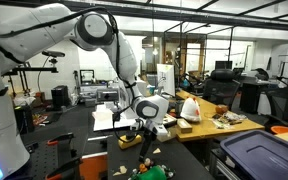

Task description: Pick up the object from the table and put it in the bowl

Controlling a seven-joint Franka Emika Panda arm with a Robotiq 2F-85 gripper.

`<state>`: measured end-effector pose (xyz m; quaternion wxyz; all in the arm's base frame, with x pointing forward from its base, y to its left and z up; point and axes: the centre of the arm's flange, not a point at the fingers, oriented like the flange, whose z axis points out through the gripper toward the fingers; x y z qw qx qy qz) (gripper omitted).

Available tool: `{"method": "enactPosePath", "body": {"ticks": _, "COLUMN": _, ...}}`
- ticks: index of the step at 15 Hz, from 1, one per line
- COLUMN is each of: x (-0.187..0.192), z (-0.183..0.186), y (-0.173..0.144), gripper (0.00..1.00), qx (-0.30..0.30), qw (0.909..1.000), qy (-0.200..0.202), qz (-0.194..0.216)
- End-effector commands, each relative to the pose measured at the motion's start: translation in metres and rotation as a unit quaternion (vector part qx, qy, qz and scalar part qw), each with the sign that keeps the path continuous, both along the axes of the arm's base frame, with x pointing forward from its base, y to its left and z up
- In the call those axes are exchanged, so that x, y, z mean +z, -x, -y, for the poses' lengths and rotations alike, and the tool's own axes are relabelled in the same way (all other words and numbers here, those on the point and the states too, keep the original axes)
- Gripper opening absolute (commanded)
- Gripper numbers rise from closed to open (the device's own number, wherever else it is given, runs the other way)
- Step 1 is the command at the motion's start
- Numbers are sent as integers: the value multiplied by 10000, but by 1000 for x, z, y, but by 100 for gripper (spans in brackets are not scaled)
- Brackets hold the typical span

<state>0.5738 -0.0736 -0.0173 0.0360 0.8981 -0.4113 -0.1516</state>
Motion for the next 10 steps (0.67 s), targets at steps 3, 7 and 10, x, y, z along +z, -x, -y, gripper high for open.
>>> {"method": "enactPosePath", "body": {"ticks": 3, "x": -10, "z": -2, "y": -3, "gripper": 100, "qx": -49, "qw": 9999, "qy": -35, "qz": -102}}
{"method": "enactPosePath", "body": {"ticks": 7, "x": -14, "z": 2, "y": -2, "gripper": 100, "qx": -292, "qw": 9995, "qy": -136, "qz": -34}}
{"method": "enactPosePath", "body": {"ticks": 10, "x": -14, "z": 8, "y": -6, "gripper": 100, "qx": -523, "qw": 9984, "qy": -203, "qz": 48}}
